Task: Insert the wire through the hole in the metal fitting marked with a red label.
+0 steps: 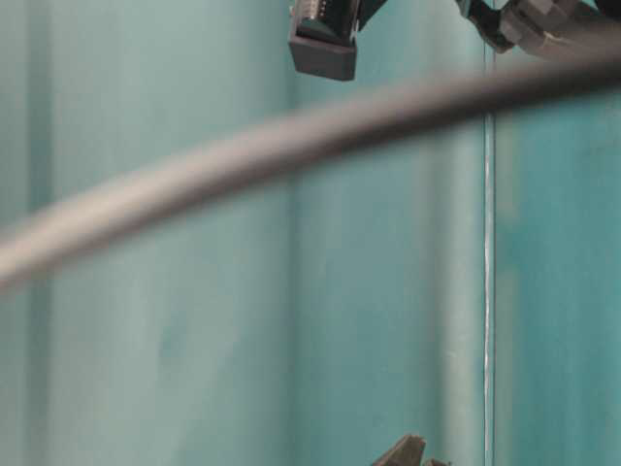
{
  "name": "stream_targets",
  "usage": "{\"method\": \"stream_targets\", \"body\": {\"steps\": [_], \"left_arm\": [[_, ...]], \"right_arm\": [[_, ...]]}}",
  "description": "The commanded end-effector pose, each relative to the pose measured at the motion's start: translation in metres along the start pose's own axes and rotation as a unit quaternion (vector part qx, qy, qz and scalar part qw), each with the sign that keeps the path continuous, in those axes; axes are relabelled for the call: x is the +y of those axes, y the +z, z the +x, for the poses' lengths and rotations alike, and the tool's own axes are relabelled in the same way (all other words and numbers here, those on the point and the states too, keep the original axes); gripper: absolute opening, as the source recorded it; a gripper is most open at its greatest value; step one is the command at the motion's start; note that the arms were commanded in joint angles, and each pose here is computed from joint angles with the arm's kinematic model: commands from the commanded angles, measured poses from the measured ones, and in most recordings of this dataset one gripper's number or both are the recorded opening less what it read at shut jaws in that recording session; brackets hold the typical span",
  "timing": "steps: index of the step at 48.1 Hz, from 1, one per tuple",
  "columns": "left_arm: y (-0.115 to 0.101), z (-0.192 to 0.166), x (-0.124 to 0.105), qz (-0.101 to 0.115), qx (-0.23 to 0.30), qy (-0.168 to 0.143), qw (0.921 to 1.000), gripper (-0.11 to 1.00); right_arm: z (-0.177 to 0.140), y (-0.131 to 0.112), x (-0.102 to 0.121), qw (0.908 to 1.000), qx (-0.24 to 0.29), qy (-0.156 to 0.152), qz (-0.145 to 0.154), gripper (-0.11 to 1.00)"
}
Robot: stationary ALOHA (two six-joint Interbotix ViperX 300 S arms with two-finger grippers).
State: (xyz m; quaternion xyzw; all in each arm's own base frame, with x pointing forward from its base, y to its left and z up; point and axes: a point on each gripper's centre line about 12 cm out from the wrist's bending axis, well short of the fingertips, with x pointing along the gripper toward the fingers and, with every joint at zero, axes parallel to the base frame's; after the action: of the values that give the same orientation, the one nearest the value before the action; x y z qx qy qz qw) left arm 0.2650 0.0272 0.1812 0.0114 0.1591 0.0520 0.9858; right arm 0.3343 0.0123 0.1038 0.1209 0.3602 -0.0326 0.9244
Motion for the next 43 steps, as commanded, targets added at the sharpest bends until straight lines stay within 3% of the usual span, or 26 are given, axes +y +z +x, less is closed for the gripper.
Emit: {"method": "stream_targets", "body": {"steps": [1,24,43], "left_arm": [[0.009,0.001,0.001,0.000,-0.015,0.001,0.9999,0.53],[0.010,0.002,0.003,0.000,-0.016,0.006,0.9999,0.53],[0.011,0.002,0.006,-0.003,-0.022,0.011,0.9997,0.53]], "right_arm": [[-0.001,0.009,0.001,0.9999,-0.012,0.002,-0.002,0.00],[-0.002,0.008,0.001,0.9999,-0.010,0.003,-0.010,0.00],[-0.022,0.025,0.001,0.9993,-0.028,0.003,-0.023,0.00]]}}
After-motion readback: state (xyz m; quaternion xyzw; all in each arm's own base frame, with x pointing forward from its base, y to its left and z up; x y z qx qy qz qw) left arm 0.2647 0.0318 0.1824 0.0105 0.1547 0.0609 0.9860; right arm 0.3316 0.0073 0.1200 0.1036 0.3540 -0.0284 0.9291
